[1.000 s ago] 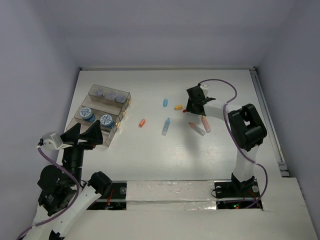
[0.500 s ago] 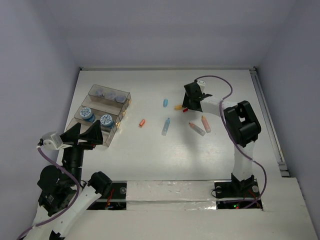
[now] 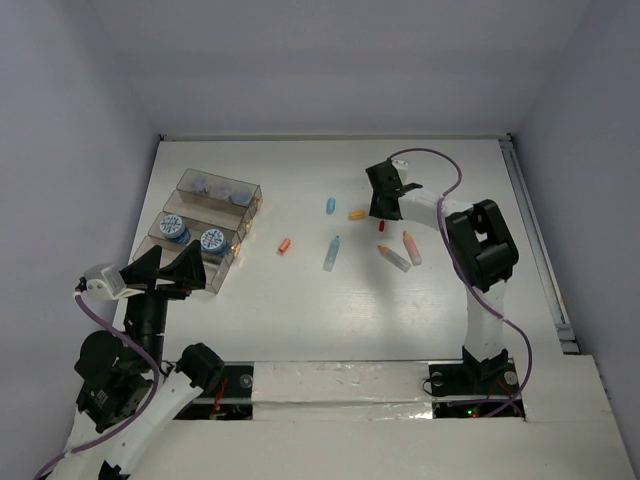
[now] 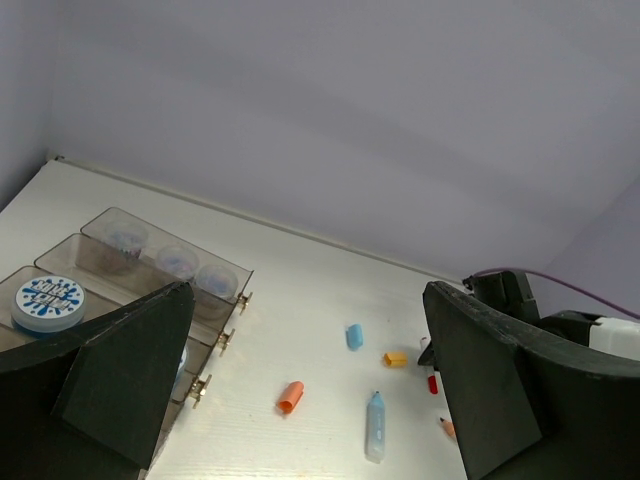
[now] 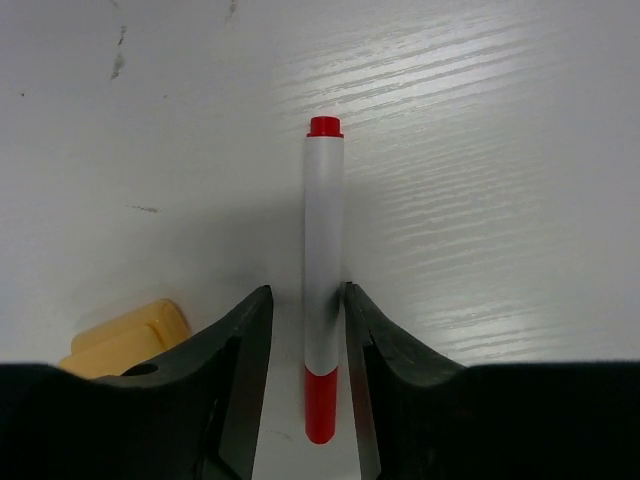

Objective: Sort the stationery into containers
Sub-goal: Pick up the pen from the center of the board, then place the pen in the storage box, then pick up the pen from the center of the board, then move the pen cap to the center of the board.

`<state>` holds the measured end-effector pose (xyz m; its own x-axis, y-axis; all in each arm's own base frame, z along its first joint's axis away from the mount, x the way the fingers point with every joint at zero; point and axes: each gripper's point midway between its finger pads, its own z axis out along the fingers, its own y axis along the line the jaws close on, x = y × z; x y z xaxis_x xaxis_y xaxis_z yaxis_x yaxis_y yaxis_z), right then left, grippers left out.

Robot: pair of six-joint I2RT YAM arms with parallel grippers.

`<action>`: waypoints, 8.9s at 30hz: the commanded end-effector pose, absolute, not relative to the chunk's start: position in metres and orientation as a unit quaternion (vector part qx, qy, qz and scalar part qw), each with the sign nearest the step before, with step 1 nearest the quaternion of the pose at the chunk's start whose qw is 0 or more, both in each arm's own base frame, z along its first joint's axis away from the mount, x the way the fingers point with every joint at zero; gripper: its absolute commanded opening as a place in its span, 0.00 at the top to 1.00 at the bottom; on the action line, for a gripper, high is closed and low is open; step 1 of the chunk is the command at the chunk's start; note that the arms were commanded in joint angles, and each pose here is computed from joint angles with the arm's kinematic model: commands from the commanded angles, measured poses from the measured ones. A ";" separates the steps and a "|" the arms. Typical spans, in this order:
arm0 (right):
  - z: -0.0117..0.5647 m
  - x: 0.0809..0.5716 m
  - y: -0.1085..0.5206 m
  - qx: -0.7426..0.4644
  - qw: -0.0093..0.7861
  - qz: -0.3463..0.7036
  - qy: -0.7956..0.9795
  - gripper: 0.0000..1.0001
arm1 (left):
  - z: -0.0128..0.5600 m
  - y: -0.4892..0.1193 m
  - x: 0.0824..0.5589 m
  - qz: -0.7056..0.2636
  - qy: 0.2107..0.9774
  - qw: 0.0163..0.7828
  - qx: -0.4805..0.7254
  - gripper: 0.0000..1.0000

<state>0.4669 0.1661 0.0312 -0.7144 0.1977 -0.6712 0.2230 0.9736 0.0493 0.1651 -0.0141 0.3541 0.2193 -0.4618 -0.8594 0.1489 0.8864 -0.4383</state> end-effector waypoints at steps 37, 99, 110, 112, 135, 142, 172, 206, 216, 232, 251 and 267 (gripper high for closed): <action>0.251 0.289 0.621 -0.365 0.420 0.506 0.659 1.00 | 0.363 -0.012 0.167 -0.195 0.580 0.779 -0.140 0.01; 0.124 0.341 0.318 -0.140 0.400 0.153 0.893 0.35 | 0.336 -0.083 0.204 -0.215 0.657 0.722 -0.018 0.01; 0.070 0.352 0.321 -0.104 0.335 0.120 0.929 0.24 | 0.299 -0.132 0.225 -0.251 0.723 0.642 0.047 0.01; 0.065 0.356 0.323 -0.100 0.333 0.114 0.931 0.26 | 0.297 -0.134 0.224 -0.254 0.724 0.639 0.055 0.01; 0.024 0.367 0.312 -0.091 0.312 0.043 0.945 0.68 | 0.294 -0.158 0.215 -0.310 0.725 0.609 0.086 0.03; 0.057 0.380 0.322 -0.075 0.362 0.090 0.925 0.90 | 0.274 -0.180 0.218 -0.341 0.748 0.560 0.097 0.06; 0.294 0.294 0.403 -0.098 0.539 0.402 0.733 0.88 | 0.247 -0.206 0.253 -0.423 0.720 0.550 -0.015 0.40; 0.284 0.300 0.347 -0.133 0.481 0.401 0.769 0.58 | 0.235 -0.186 0.236 -0.416 0.699 0.581 -0.022 1.00; 0.226 0.358 0.308 -0.103 0.444 0.343 0.821 0.53 | 0.308 -0.166 0.208 -0.420 0.661 0.622 -0.001 1.00; 0.086 0.488 0.304 -0.062 0.367 0.153 0.915 0.50 | 0.341 -0.130 0.208 -0.280 0.657 0.695 0.077 1.00; 0.048 0.419 0.344 -0.268 0.281 0.208 0.898 0.93 | 0.339 -0.125 0.210 -0.272 0.660 0.697 0.073 1.00; 0.036 0.330 0.313 -0.421 0.250 0.138 0.861 0.42 | 0.339 -0.125 0.211 -0.275 0.659 0.696 0.074 1.00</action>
<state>0.3203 0.3324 0.0299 -0.5497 -0.6271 -0.5519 -0.7963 0.5931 0.1192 0.2109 -0.1253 0.3283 -0.0583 -0.2691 -0.9613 0.4702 0.8421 -0.2643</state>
